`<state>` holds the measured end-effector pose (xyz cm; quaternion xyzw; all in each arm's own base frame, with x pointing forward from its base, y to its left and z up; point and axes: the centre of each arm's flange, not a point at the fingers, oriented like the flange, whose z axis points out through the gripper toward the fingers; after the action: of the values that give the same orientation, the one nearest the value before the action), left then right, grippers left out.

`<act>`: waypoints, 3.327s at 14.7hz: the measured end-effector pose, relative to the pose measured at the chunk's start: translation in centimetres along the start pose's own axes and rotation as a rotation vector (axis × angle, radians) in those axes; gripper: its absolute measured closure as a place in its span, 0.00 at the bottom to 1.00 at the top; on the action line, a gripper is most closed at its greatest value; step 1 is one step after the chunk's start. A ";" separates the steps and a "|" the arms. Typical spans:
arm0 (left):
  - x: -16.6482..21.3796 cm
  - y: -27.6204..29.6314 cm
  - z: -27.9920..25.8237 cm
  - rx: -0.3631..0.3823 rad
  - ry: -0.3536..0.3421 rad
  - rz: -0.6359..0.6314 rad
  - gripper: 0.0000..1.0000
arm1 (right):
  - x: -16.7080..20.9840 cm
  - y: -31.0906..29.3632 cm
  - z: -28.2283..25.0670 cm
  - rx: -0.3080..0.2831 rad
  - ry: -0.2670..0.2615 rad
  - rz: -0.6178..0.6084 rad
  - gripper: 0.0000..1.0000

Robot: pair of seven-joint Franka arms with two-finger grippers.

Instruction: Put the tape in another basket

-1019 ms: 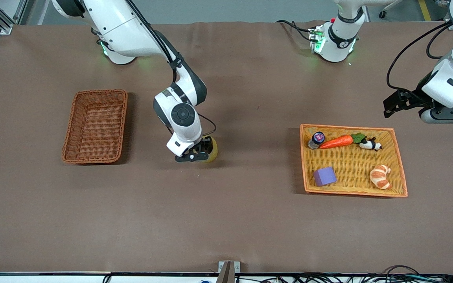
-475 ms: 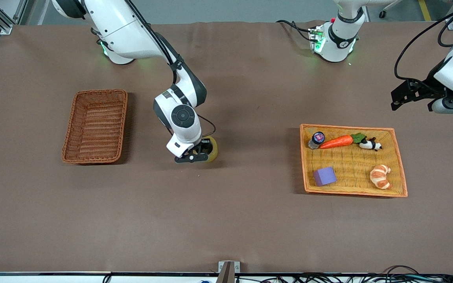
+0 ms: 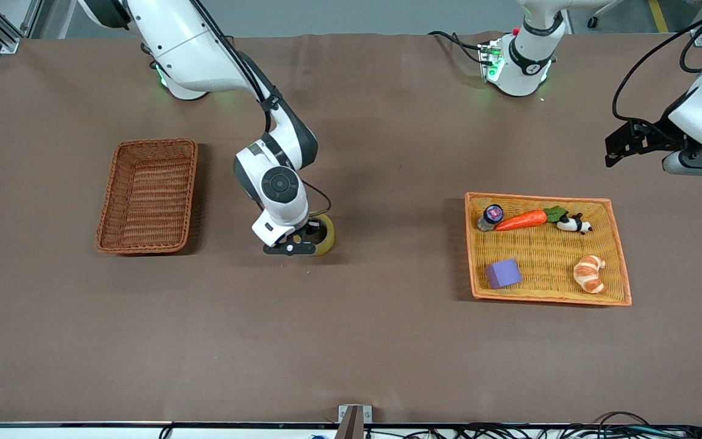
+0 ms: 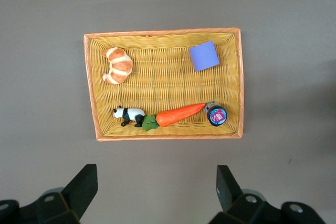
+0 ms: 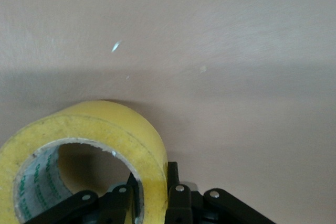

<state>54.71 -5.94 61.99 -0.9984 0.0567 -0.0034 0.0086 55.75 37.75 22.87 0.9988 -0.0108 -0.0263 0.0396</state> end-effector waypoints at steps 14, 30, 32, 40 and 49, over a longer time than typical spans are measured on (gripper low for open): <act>0.0 -0.1 0.1 0.000 -0.005 0.006 0.00 | -0.4 38.4 -14.8 0.036 -0.092 -0.138 0.79; 0.0 -0.1 0.2 0.000 -0.010 0.006 0.00 | -12.5 44.5 5.0 0.027 0.082 -0.198 0.79; 0.0 -0.1 0.2 -0.001 -0.011 0.006 0.00 | -12.6 44.5 5.8 0.021 0.070 -0.199 0.75; 0.0 -0.1 0.3 -0.001 -0.011 0.006 0.00 | -6.9 45.9 -6.3 0.083 -0.027 -0.137 0.00; 0.0 -0.1 0.3 -0.001 -0.013 0.006 0.00 | -1.7 44.6 -30.6 0.061 0.098 0.050 0.00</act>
<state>54.75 -5.87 61.64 -0.9982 0.0597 0.0029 0.0083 54.80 -4.28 56.97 0.9991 -0.0343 0.0238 0.0104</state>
